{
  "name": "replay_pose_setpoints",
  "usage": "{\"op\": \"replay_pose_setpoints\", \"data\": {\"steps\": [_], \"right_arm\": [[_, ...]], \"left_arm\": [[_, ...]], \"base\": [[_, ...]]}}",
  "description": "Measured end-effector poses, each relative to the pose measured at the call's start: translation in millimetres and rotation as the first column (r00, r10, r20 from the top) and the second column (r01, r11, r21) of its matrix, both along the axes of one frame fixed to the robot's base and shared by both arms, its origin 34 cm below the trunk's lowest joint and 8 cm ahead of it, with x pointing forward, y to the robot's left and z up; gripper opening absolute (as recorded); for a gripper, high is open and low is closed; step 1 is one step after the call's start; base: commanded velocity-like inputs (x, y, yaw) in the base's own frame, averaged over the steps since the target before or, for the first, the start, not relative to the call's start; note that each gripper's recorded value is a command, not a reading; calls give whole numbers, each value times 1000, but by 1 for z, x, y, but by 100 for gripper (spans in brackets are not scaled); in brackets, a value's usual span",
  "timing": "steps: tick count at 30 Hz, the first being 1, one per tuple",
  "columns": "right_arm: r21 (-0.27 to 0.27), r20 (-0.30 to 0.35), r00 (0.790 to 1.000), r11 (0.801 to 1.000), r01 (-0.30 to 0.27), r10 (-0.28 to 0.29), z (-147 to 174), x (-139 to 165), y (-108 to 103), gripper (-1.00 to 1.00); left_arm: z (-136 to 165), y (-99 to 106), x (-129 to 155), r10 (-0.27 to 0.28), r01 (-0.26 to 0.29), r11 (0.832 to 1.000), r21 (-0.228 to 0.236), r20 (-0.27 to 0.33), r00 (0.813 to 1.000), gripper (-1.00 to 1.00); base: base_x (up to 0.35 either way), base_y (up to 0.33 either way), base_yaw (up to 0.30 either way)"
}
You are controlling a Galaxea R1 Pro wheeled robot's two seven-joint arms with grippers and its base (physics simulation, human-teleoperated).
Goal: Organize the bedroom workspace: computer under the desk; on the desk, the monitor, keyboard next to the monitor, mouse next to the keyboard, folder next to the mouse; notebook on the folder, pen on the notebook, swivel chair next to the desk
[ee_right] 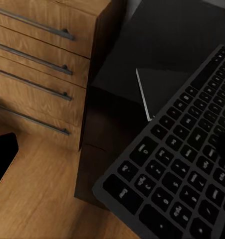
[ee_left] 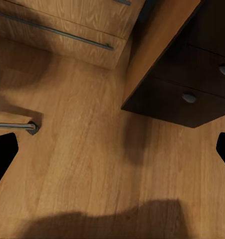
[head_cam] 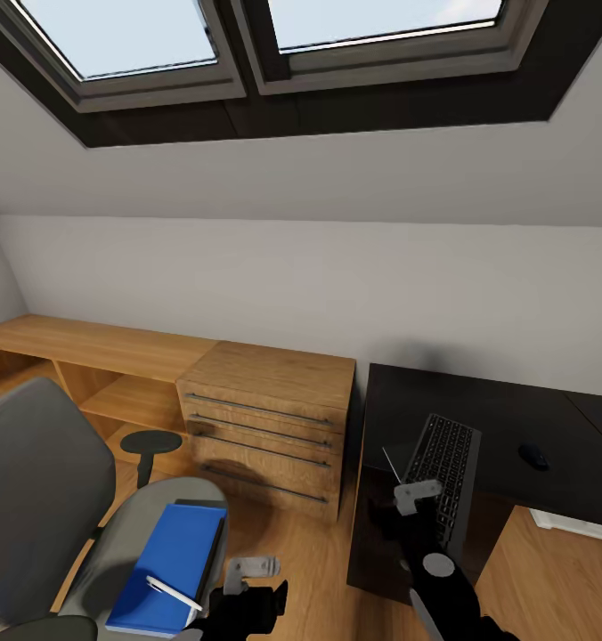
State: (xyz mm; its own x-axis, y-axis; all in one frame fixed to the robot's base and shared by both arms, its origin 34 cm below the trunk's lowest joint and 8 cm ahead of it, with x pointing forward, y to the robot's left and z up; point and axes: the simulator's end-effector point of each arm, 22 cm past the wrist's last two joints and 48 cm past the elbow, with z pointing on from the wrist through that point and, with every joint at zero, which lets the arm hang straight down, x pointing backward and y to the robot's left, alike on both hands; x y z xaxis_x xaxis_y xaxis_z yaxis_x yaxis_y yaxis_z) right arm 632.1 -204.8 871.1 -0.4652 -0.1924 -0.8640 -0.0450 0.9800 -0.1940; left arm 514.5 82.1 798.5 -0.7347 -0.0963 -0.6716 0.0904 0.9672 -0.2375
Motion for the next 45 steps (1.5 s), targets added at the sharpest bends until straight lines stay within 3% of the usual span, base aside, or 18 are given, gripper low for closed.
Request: {"op": "replay_pose_setpoints", "data": {"steps": [4,7,8,10,12,13,14,20,25,29,31,35,45], "right_arm": [[33,6,1000,999,1,-2,1,-10,4,100],[94,-11,1000,996,2,-1,-3,-24,11,100],[154,-34,999,988,13,-8,-16,-42,15,100],[174,-14,1000,985,20,-18,-19,-50,14,100],[180,-6,1000,983,23,-22,-21,-54,13,100],[187,-1,999,982,41,-42,-42,-70,4,100],[185,9,999,982,44,-46,-46,-73,0,100],[183,19,998,982,53,-58,-58,-81,-7,100],[210,-10,997,975,77,-76,-71,-87,-11,100],[227,4,995,969,97,-101,-75,-87,-15,100],[251,-3,988,956,151,-155,-78,-89,-24,100],[274,-17,980,942,195,-198,-82,-91,-30,100],[278,-28,978,938,205,-205,-88,-93,-32,100]], "left_arm": [[-15,3,-6,5,-5,1000,7,-30,1000,100],[-31,4,-14,0,1,1000,17,-61,998,100],[-44,4,-22,-5,8,1000,29,-91,996,100],[-53,5,-27,-7,11,999,36,-112,994,100],[-57,5,-30,-8,13,999,39,-122,993,100],[-84,14,-44,0,11,998,65,-158,987,100],[-87,17,-44,4,6,998,69,-154,988,100],[-87,22,-39,21,-12,997,72,-119,993,100],[-88,22,-39,22,-13,997,73,-118,993,100],[-90,22,-41,21,-12,997,75,-123,992,100],[-94,22,-44,18,-7,997,78,-135,991,100],[-97,21,-46,16,-5,997,79,-142,990,100],[-98,20,-47,15,-4,997,78,-146,989,100]], "base": [[0,0,0],[0,0,-28],[0,0,-77],[0,0,-39],[0,0,-92],[0,0,-192],[0,0,-204],[0,155,-261],[9,290,-296],[76,287,-288],[59,141,-273],[21,51,-256],[2,5,-57]]}}
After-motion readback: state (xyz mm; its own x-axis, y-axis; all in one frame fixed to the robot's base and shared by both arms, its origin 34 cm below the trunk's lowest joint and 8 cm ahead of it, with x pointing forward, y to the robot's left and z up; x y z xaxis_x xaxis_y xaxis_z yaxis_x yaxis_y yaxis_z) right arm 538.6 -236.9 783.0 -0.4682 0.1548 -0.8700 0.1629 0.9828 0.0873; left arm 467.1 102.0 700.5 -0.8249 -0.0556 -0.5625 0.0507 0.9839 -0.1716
